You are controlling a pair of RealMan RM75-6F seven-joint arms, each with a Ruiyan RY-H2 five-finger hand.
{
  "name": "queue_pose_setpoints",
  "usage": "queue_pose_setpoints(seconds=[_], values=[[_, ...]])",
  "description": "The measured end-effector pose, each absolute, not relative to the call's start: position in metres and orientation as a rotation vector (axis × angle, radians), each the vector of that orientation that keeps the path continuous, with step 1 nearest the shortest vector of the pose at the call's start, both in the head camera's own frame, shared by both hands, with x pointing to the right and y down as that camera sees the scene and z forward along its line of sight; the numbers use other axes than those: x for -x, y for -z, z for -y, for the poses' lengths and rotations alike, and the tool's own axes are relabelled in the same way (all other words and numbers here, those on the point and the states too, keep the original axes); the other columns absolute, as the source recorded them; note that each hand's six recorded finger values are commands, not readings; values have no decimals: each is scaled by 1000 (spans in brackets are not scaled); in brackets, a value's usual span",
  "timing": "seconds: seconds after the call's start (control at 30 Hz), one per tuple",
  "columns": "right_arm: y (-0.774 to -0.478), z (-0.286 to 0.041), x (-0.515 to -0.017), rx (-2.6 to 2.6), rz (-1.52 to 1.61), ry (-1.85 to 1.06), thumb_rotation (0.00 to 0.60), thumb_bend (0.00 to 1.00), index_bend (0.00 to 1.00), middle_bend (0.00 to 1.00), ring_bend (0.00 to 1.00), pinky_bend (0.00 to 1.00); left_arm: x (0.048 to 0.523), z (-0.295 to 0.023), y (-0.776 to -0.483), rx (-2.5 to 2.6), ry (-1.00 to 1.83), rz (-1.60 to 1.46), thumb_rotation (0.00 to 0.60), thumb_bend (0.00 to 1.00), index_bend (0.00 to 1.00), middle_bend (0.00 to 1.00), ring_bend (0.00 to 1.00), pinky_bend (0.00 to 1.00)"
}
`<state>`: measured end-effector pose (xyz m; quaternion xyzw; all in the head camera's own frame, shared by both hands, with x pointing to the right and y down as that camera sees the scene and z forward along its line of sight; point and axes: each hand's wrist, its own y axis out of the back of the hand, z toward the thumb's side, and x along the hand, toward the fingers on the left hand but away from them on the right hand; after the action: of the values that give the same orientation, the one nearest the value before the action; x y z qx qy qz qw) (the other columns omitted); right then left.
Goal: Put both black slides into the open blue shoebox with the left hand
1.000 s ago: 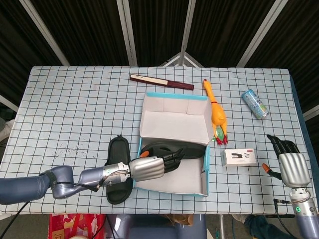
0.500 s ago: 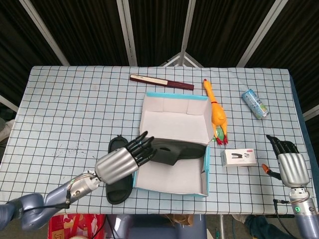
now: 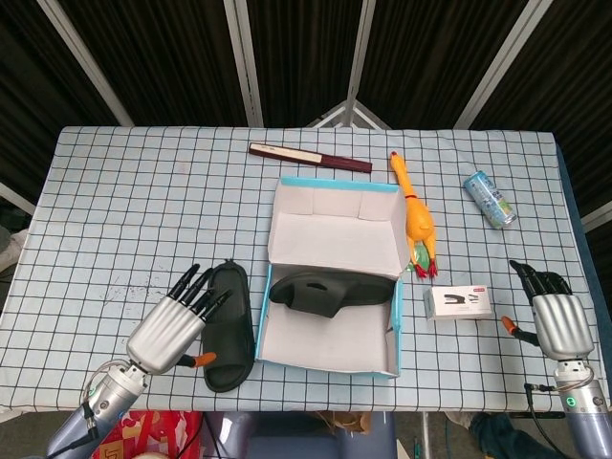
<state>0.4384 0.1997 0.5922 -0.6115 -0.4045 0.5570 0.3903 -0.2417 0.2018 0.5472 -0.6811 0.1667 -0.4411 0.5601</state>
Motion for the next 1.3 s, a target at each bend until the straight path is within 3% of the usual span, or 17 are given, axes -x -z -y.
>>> queue_pose_setpoints(seconds=[0.47, 0.77, 1.3], values=[[-593, -201, -437, 1564, 1016, -1418, 600, 225, 132, 206, 257, 201, 273, -231, -566, 1591, 1214, -445, 324, 0, 124, 282, 10, 17], [-593, -200, -438, 1561, 1020, -1424, 600, 225, 132, 206, 257, 201, 274, -245, -592, 1589, 1206, -414, 328, 0, 115, 236, 3, 10], [-596, -200, -439, 1575, 1009, -1440, 600, 226, 132, 206, 257, 201, 256, -260, -617, 1640, 1098, -375, 270, 0, 68, 176, 0, 0]])
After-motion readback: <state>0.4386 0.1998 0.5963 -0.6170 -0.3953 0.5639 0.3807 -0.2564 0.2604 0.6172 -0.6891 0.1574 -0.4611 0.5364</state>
